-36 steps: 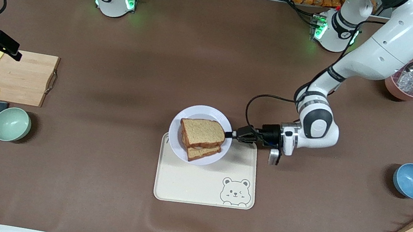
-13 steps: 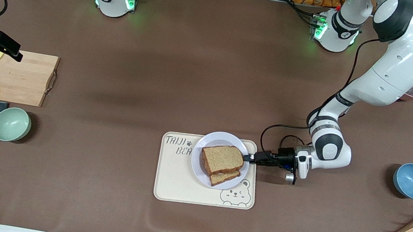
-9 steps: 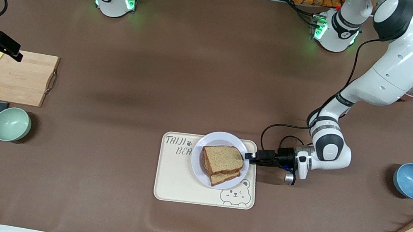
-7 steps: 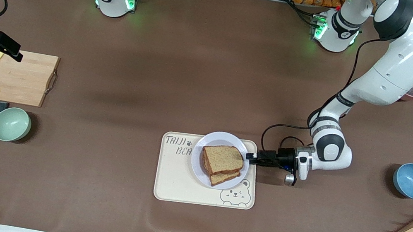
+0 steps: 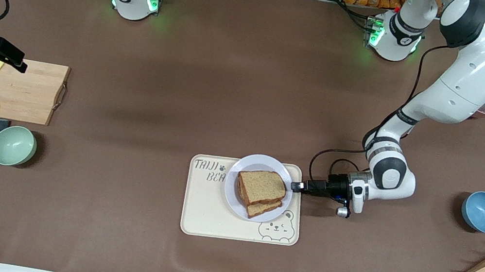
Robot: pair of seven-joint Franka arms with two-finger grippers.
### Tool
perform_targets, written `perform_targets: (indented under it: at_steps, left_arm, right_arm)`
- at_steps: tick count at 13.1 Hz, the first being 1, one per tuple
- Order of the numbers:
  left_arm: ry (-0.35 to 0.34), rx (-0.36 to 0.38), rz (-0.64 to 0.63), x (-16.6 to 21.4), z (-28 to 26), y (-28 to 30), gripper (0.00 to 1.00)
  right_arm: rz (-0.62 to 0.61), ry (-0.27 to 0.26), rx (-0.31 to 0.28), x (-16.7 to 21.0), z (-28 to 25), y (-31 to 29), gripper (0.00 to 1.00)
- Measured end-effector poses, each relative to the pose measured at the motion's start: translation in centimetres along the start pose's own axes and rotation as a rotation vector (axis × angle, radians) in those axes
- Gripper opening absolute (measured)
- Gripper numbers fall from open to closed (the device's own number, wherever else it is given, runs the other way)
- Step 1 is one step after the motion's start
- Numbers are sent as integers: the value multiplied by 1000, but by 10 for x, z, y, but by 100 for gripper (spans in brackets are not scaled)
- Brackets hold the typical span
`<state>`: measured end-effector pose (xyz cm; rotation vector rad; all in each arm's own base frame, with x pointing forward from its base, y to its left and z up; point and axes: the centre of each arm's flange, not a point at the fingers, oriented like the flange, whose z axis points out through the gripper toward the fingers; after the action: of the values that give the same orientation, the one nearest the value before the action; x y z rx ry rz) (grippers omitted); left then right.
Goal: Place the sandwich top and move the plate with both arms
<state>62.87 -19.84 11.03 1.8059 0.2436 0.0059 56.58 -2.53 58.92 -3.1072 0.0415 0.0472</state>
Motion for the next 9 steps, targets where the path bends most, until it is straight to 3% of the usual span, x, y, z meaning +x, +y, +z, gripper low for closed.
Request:
perform_targets:
  at_steps: [4, 9]
  left_arm:
    - [-31, 27, -7, 2, -6, 14, 100]
    - [-127, 66, -111, 12, -43, 44, 100]
  right_arm:
    - [0, 0, 0, 0, 0, 0, 100]
    - [0, -1, 0, 0, 1, 0, 100]
